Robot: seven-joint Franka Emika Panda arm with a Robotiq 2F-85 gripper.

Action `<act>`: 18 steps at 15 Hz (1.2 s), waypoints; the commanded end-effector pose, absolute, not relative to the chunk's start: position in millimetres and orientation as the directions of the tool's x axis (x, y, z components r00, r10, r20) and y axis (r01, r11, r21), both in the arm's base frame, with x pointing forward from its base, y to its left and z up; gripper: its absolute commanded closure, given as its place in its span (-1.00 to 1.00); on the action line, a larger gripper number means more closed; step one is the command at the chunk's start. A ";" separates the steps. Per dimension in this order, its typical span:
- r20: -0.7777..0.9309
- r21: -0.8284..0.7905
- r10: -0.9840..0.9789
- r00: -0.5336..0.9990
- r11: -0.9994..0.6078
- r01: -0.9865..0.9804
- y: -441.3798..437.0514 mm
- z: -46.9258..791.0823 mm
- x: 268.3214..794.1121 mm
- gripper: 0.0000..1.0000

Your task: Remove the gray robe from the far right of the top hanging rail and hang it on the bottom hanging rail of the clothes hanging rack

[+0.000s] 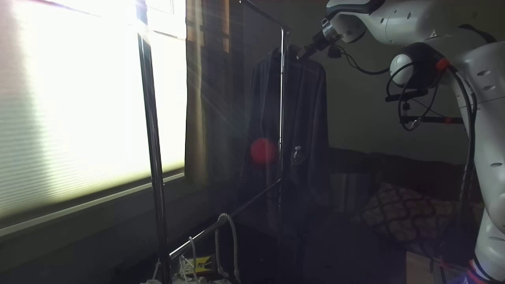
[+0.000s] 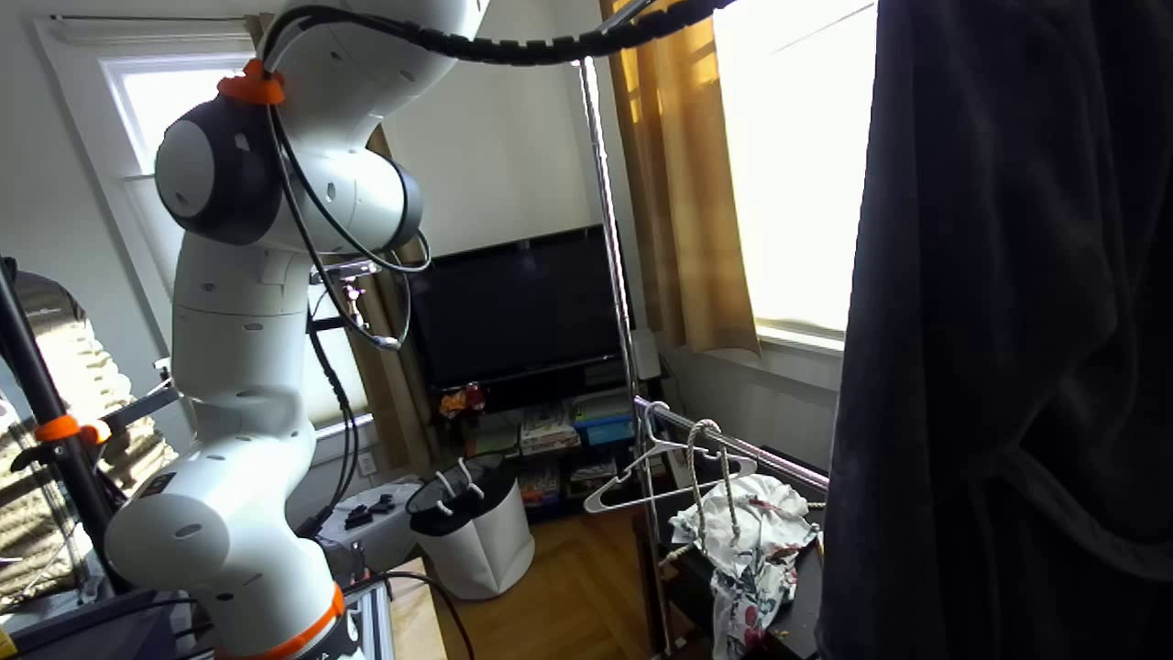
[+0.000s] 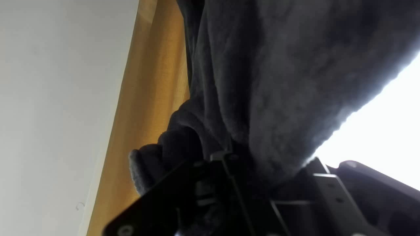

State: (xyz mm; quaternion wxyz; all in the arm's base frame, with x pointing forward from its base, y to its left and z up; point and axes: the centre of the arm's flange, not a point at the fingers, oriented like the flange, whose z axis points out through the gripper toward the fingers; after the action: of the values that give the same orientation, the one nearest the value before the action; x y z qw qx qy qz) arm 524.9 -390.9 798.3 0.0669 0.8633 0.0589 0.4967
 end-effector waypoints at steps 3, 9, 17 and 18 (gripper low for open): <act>0.844 0.104 0.160 0.512 -0.985 0.136 -385.3 805.1 508.7 1.00; 0.903 0.056 0.084 0.422 -0.995 0.079 -400.0 831.0 480.2 0.95; 0.961 -0.022 -0.012 0.277 -0.999 0.033 -404.2 870.8 436.0 0.95; 0.959 -0.030 -0.025 0.282 -0.999 0.013 -407.3 873.2 431.0 0.95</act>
State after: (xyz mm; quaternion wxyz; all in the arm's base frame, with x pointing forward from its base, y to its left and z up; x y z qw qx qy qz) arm 456.4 -407.4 846.8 -0.0103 0.8247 0.0226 0.5650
